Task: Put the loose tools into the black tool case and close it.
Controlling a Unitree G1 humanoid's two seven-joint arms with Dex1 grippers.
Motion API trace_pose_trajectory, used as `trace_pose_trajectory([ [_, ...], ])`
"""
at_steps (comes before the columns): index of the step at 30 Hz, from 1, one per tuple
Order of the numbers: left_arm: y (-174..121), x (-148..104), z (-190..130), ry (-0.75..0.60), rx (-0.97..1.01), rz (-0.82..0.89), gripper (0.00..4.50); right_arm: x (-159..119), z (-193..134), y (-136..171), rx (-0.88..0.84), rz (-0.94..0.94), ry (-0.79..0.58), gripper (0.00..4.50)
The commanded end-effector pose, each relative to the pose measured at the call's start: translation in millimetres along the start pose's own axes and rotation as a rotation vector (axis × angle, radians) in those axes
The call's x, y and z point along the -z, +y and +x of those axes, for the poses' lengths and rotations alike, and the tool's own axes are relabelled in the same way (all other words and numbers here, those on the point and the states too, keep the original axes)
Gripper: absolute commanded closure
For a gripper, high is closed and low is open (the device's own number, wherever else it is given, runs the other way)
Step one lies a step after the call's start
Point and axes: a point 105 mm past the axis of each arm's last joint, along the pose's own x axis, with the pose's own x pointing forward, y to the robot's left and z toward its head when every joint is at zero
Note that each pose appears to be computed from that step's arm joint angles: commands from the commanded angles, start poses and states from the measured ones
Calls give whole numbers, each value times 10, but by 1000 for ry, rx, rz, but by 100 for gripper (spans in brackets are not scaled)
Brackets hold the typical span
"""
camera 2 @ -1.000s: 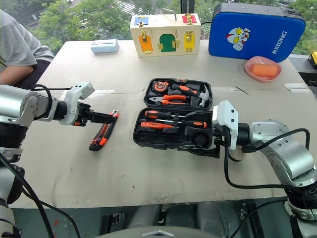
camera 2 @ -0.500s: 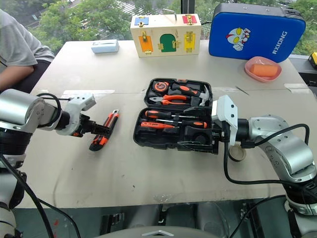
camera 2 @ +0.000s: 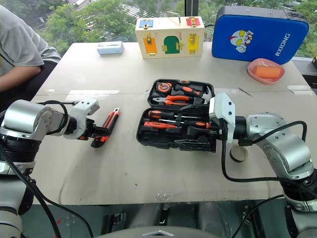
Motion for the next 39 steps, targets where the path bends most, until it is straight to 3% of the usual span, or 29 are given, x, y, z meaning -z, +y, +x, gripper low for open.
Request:
trace_pose_trajectory([
  [1,161,-244,-54,-143,-14,190,270,-80,-45,30,-7,-34,-8,0],
  [4,87,-381,-247,-195,125,308,270,-57,-90,39,-8,-27,16,0],
  [7,-220,-552,-589,-285,360,653,270,-37,-171,114,-38,20,38,0],
  [9,-369,-540,-701,-261,478,822,270,-21,-207,161,-51,40,50,0],
  [11,-516,-544,-732,-224,573,937,270,7,-234,186,-43,46,68,0],
  [16,-1077,-830,-483,-225,732,1115,270,100,-301,263,5,64,110,0],
  [25,-1636,-867,-22,-65,825,1277,270,170,-383,365,117,72,144,0],
  [39,-1564,-615,150,130,807,1320,270,168,-406,378,174,66,150,0],
])
